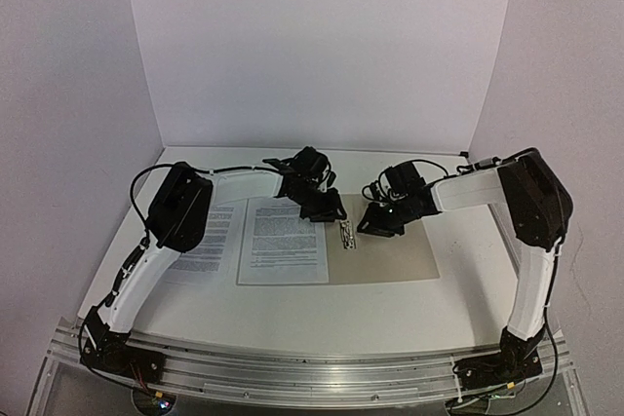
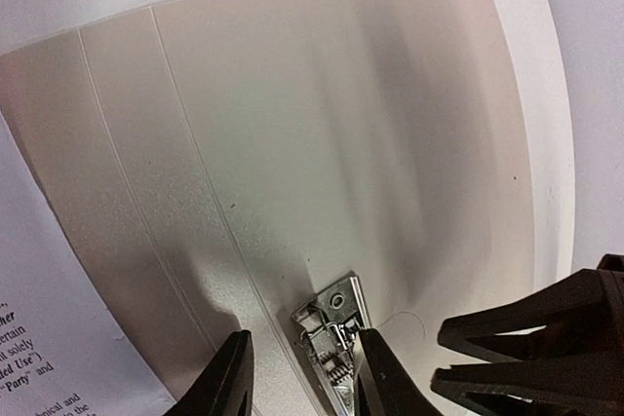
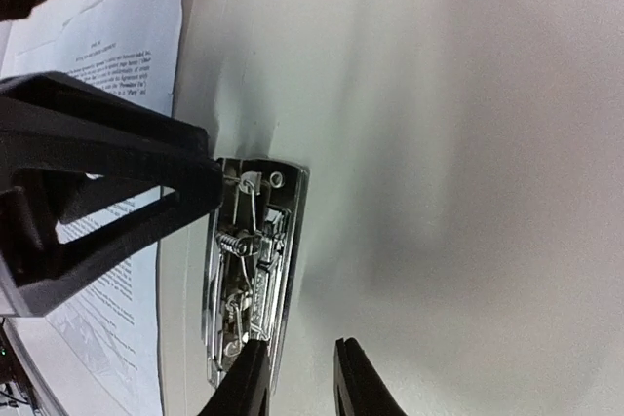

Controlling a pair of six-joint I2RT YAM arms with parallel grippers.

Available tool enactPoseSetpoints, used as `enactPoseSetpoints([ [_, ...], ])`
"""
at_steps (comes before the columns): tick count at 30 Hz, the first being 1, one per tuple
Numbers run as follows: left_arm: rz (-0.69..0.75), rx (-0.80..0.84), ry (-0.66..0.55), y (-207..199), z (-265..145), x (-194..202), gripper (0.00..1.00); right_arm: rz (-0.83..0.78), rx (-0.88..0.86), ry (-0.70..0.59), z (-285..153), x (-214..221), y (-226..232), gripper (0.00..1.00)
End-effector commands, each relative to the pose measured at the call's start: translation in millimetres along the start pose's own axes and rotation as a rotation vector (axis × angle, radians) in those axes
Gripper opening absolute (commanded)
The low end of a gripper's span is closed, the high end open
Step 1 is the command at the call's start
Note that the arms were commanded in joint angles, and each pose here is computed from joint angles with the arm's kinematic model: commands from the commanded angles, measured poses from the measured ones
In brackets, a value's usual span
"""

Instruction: Put the files into the folder

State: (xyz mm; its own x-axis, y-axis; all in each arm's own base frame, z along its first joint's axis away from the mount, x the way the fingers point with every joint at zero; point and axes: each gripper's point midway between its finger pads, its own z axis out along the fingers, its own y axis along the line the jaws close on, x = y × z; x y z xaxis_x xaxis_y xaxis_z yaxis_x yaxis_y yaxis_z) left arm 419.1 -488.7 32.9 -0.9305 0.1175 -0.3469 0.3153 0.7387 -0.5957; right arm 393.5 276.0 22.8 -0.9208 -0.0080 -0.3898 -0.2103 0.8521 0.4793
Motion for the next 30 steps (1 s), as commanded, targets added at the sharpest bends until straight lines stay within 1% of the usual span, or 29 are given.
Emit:
enactPoseSetpoints([
  [1, -0.023, -0.006, -0.016, -5.2, 6.4, -2.4, 0.31, -0.016, 0.024, -0.074, -29.2, -13.6, 19.8, 0.26],
  [5, -0.05, -0.017, -0.002, -1.6, 6.9, 1.6, 0.28, 0.036, -0.103, 0.01, -19.5, 6.3, 43.5, 0.28],
  [8, -0.073, -0.025, 0.009, -0.7, 7.0, 6.0, 0.27, 0.061, -0.137, 0.039, -12.0, 16.9, 51.1, 0.29],
  [11, -0.083, -0.03, 0.013, -0.6, 10.2, 8.9, 0.23, 0.088, -0.152, 0.057, -6.5, 23.5, 51.1, 0.24],
  [13, -0.092, -0.034, 0.019, 0.5, 12.5, 11.6, 0.2, 0.097, -0.168, 0.065, -3.7, 25.8, 52.1, 0.23],
  [20, -0.11, -0.046, 0.025, -0.9, 17.8, 19.0, 0.18, 0.108, -0.154, 0.085, 6.3, 34.3, 44.1, 0.22],
  [25, -0.129, -0.063, 0.039, 3.4, 20.2, 25.4, 0.12, 0.126, -0.143, 0.11, 14.3, 41.9, 38.0, 0.18],
  [30, -0.132, -0.082, 0.035, 6.9, 19.9, 26.1, 0.08, 0.122, -0.133, 0.083, 15.0, 38.6, 35.0, 0.15],
])
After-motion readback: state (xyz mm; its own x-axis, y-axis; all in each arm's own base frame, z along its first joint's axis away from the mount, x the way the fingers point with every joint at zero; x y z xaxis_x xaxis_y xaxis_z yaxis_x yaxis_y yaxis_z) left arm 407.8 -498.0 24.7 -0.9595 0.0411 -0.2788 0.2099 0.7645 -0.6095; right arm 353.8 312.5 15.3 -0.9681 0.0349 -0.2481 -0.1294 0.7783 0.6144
